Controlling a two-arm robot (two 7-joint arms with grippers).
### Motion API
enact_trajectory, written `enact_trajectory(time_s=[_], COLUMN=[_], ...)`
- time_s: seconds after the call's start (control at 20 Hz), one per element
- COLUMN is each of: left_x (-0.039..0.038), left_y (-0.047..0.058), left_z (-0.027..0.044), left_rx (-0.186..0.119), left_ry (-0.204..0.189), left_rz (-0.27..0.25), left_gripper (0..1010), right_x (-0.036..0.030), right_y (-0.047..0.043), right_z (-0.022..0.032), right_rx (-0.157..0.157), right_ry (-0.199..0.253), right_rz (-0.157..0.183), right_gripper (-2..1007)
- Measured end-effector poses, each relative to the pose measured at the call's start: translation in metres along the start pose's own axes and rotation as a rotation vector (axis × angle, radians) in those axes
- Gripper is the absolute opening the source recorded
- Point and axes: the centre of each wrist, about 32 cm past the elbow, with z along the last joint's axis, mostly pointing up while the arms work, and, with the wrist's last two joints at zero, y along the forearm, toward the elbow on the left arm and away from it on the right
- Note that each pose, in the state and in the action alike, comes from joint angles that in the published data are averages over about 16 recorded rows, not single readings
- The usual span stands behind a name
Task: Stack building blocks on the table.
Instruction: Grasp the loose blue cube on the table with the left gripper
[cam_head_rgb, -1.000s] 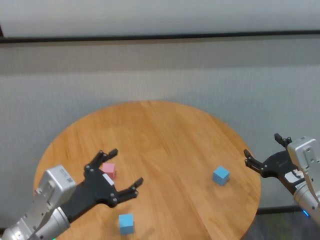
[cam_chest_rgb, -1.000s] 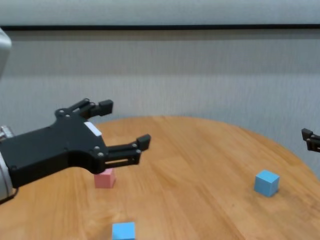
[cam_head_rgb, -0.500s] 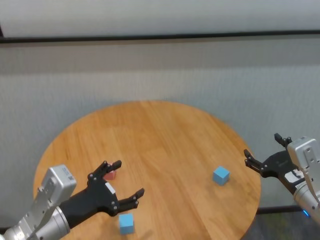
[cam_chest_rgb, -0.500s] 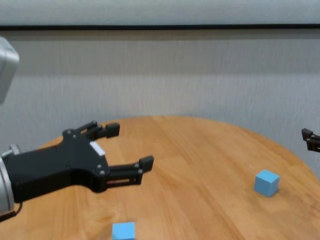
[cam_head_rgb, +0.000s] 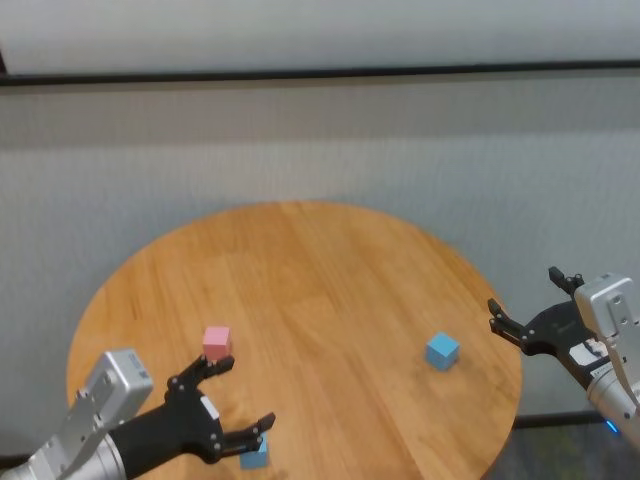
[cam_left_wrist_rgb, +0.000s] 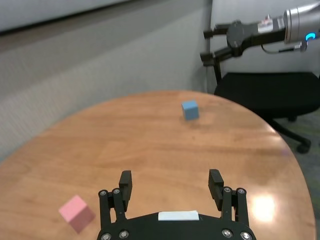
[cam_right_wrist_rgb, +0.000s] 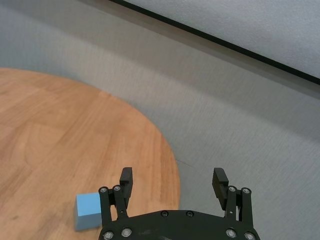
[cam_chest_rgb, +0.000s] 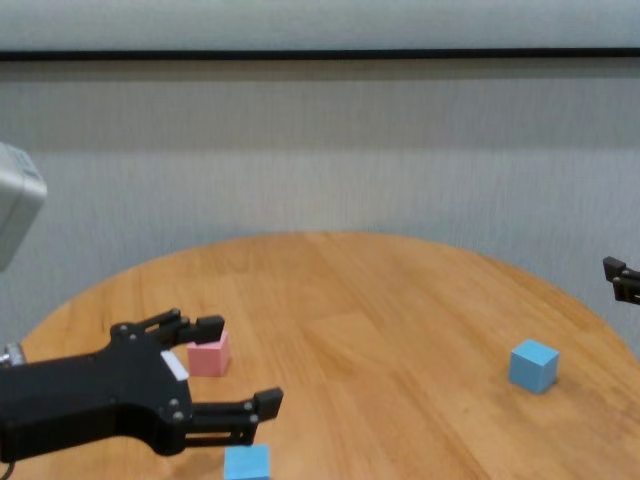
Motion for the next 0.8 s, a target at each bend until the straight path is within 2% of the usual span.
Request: enact_trajectory(time_s=[0.35,0.8], left_x=[-0.0031,-0.0087], left_y=[0.000,-0.006], left_z=[-0.0074,-0.0151], left_rx=[0.052,0.100], left_ry=[0.013,0.026], left_rz=[-0.051,-0.099], left_gripper=[1003,1003], right_x=[0.0000,0.0000], right_y=[0.0000,0.0000], right_z=[0.0000,0.0000], right_rx=[0.000,0.000], right_ry=[0.000,0.000], right_rz=[0.000,0.000], right_gripper=[1005,1004])
